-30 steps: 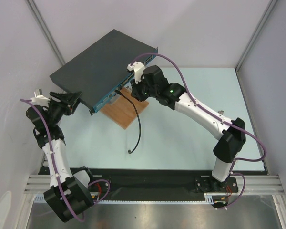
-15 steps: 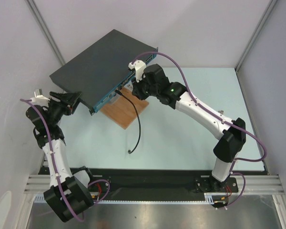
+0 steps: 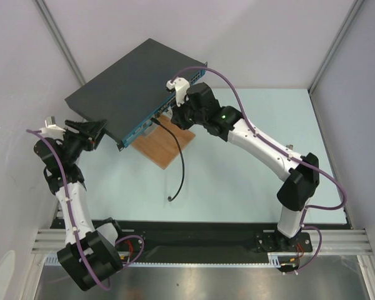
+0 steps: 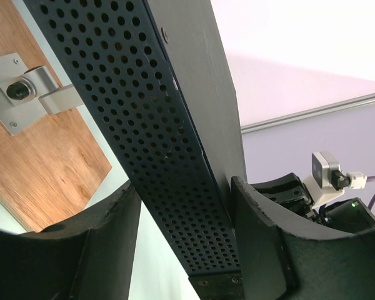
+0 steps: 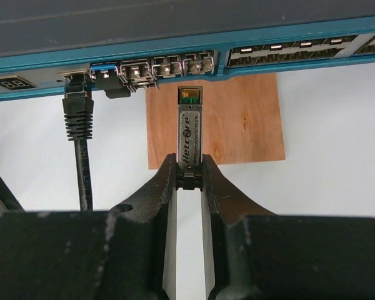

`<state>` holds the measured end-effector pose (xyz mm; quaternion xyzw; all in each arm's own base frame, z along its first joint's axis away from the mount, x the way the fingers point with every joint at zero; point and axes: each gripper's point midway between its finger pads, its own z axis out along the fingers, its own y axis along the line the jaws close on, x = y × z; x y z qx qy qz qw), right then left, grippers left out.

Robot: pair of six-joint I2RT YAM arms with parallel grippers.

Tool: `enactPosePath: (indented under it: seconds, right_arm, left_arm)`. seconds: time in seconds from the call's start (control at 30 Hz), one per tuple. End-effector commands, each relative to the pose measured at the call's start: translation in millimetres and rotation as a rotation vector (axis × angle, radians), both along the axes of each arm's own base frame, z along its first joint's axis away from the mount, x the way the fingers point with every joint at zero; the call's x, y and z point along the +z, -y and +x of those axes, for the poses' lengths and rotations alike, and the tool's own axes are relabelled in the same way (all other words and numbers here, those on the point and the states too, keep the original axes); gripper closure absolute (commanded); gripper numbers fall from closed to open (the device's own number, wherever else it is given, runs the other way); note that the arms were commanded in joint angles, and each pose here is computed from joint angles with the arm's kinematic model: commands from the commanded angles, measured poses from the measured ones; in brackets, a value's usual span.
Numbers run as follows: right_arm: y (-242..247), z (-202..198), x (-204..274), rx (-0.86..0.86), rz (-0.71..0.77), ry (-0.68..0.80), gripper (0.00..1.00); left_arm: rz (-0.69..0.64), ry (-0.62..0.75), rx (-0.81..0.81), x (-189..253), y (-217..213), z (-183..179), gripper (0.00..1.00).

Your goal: Insert the plug into the switch port

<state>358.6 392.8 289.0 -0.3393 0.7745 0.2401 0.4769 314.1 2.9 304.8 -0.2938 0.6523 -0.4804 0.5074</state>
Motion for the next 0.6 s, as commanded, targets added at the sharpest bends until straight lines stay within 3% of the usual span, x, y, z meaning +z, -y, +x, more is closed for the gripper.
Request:
enactPosePath:
  seconds: [0.0,0.57]
  right_arm:
    - [-7,1,24,0.006,0.055,0.029,1.0]
    - [-18,-4,28,0.036,0.066,0.027,1.0]
  left_arm:
    - [0.085,0.127,-0.016,27,6,2,1.0]
    - [0.083,0.123,-0.015,23,6,0,1.0]
